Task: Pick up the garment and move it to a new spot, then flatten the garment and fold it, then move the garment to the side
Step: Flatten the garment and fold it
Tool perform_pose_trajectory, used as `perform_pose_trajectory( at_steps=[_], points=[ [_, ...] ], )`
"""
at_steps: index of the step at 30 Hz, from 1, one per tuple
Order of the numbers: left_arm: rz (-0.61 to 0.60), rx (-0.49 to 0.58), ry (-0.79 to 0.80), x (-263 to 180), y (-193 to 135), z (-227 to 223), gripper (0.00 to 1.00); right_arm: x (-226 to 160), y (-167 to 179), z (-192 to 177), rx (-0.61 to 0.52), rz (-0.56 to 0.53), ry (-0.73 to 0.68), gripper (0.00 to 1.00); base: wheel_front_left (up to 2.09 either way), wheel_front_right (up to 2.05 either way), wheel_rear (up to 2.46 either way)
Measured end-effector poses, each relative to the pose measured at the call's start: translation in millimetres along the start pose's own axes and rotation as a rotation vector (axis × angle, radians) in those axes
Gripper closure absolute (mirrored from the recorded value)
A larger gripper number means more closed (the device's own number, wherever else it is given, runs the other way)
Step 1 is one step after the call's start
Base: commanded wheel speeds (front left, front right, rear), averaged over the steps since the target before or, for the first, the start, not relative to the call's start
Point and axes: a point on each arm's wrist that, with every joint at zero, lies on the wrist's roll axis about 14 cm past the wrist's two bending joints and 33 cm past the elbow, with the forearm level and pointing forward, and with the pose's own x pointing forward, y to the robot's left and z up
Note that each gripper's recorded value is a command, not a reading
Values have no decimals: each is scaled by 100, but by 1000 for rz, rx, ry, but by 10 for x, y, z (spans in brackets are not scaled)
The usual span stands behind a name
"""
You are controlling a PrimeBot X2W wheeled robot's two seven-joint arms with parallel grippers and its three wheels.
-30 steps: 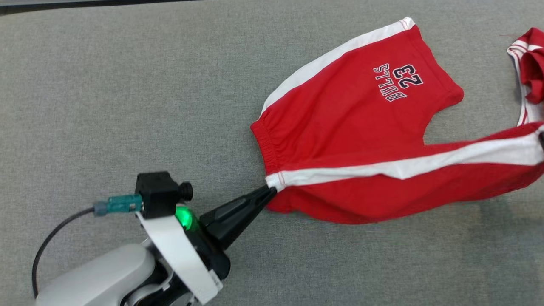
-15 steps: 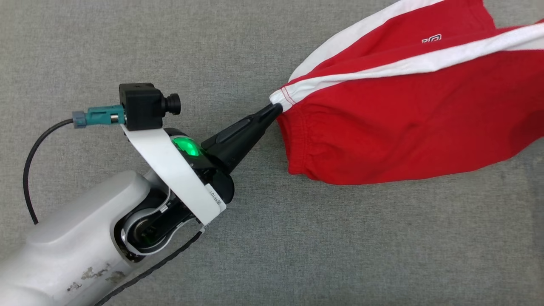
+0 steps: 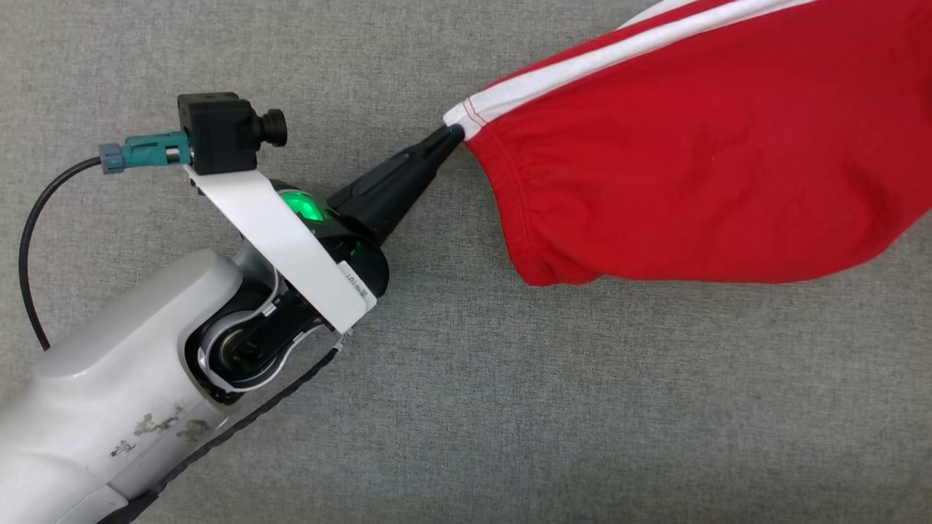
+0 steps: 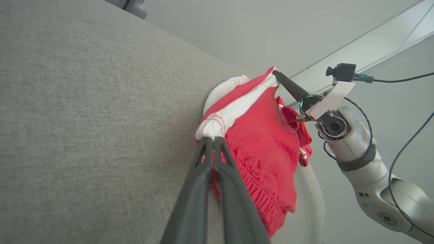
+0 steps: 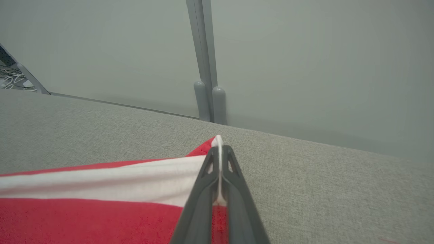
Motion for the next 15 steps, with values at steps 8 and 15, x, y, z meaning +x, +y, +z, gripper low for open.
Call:
perform_pose_trajectory(
  at_steps=[8,15],
  points=[
    [24,48,-85,0,65,112,0,41,-63,82,38,-23,-76,0,0,0,0],
    [246,371,-289,-309,291,480,0,-483,-380,-126,60,-116,-33,0,0,0,0]
  ],
)
